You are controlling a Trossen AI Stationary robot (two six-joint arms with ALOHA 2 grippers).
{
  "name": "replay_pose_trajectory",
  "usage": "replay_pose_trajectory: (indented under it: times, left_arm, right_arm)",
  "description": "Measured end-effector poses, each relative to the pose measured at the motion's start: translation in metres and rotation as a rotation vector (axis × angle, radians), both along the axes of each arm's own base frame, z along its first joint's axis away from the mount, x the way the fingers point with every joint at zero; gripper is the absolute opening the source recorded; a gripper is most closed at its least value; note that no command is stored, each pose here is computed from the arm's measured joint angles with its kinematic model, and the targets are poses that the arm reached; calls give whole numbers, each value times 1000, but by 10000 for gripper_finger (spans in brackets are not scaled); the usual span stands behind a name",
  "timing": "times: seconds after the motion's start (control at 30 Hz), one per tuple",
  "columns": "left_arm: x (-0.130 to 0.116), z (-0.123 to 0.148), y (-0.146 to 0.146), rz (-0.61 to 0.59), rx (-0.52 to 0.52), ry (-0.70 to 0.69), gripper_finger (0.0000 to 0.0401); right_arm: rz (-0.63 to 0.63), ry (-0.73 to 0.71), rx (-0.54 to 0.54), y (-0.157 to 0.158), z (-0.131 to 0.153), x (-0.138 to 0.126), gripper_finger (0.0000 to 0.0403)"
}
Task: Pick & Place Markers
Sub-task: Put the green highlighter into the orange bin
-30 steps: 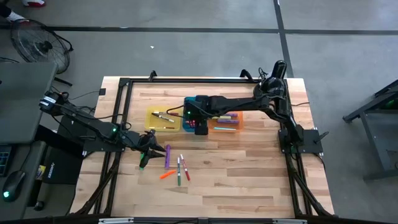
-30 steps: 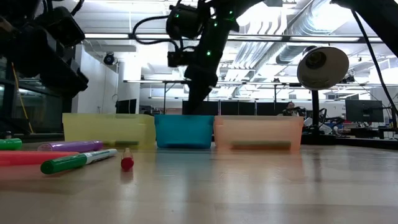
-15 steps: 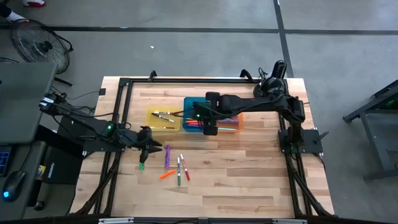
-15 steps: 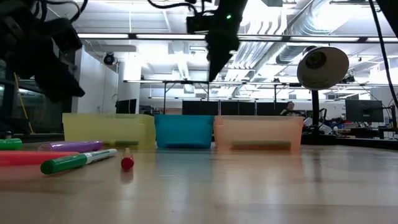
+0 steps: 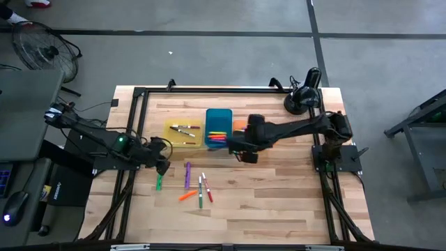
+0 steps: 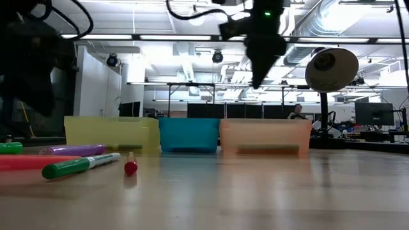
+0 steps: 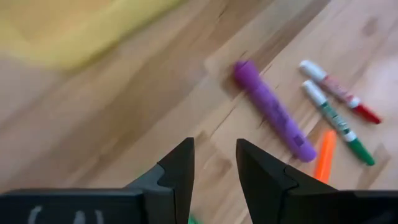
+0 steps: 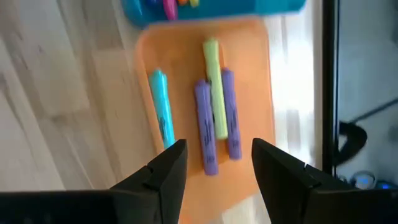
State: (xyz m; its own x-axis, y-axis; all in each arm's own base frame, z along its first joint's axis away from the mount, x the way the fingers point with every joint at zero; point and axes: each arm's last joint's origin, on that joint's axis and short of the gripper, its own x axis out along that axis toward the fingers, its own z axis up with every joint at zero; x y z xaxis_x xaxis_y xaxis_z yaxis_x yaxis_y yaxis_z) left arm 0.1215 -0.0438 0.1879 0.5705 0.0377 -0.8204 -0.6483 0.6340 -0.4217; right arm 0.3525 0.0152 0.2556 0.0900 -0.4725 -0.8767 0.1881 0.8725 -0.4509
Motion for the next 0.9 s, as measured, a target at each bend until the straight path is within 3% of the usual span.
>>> replay_pose_trajectory:
  times: [0.23,0.43,0.63,0.9]
  left_arm:
    - [1,-10,-17,105,-100,170,117]
    - [3,-1,-34,196,-111,284,117]
    - [11,13,-52,306,-52,421,117]
    - [25,-2,-76,308,-47,538,117]
  right_arm:
    - [-76,-124,-12,20,4,-44,168]
    - [-103,-271,19,30,8,-70,168]
    - [-77,-322,44,37,0,-79,167]
    - [-21,-332,56,53,-8,-82,169]
